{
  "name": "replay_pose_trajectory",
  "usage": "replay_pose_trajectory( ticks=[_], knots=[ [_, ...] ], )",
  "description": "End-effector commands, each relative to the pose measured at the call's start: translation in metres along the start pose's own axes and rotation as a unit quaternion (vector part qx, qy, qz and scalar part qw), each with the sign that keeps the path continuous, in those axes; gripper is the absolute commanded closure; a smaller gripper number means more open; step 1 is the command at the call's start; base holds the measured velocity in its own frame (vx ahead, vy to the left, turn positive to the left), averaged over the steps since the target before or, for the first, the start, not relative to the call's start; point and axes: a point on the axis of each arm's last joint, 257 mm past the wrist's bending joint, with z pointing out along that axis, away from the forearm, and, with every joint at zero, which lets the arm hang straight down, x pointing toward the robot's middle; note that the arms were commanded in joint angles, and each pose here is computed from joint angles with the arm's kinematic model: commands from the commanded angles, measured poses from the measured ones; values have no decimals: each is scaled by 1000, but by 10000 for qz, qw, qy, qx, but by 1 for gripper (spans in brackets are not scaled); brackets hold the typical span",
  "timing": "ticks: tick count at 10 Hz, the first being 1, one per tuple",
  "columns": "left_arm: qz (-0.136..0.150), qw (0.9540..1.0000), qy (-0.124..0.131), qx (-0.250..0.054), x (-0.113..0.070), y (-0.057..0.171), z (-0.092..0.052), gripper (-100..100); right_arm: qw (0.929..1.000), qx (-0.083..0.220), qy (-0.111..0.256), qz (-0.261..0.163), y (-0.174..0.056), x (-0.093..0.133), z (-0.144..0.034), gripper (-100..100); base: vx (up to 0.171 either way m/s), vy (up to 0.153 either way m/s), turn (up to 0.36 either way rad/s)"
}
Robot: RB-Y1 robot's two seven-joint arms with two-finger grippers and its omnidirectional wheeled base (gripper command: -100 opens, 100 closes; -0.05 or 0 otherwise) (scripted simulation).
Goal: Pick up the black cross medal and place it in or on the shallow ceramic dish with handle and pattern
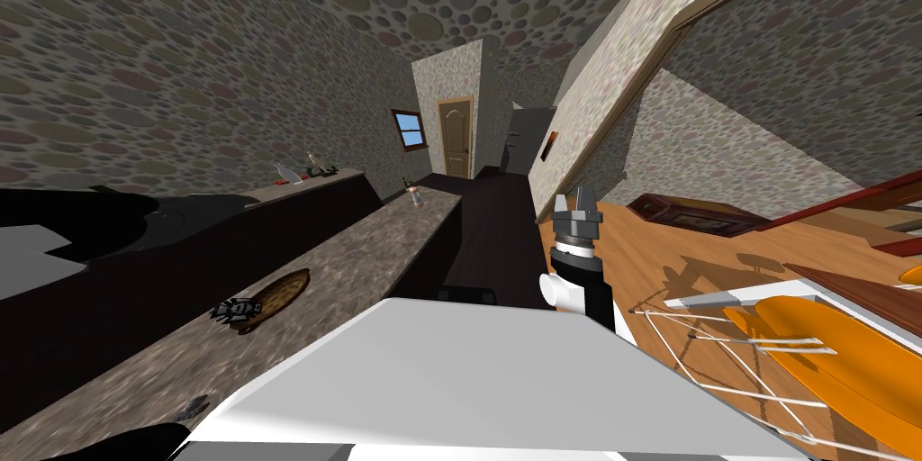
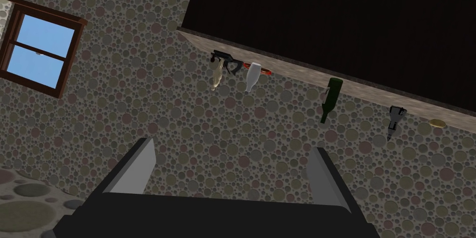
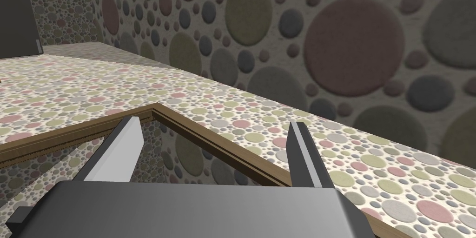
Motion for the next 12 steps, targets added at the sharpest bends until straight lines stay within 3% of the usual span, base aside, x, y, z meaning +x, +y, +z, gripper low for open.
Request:
replay_pose_trajectory(
  ticks=[1, 9, 12],
  knots=[
    [-10, 10000, 32, -25, -2, -6, -6, -100, 10000, 0, 0, 0, 0, 0, 0, 0, -5, 5, -17],
    [16, 10000, 34, 53, -14, -40, -31, -100, 10000, 0, 0, 0, 0, 0, 0, 0, -2, 2, -8],
    [20, 9999, -16, 99, -18, -44, -33, -100, 10000, 0, 0, 0, 0, 0, 0, 0, -2, 2, -8]
  ],
)
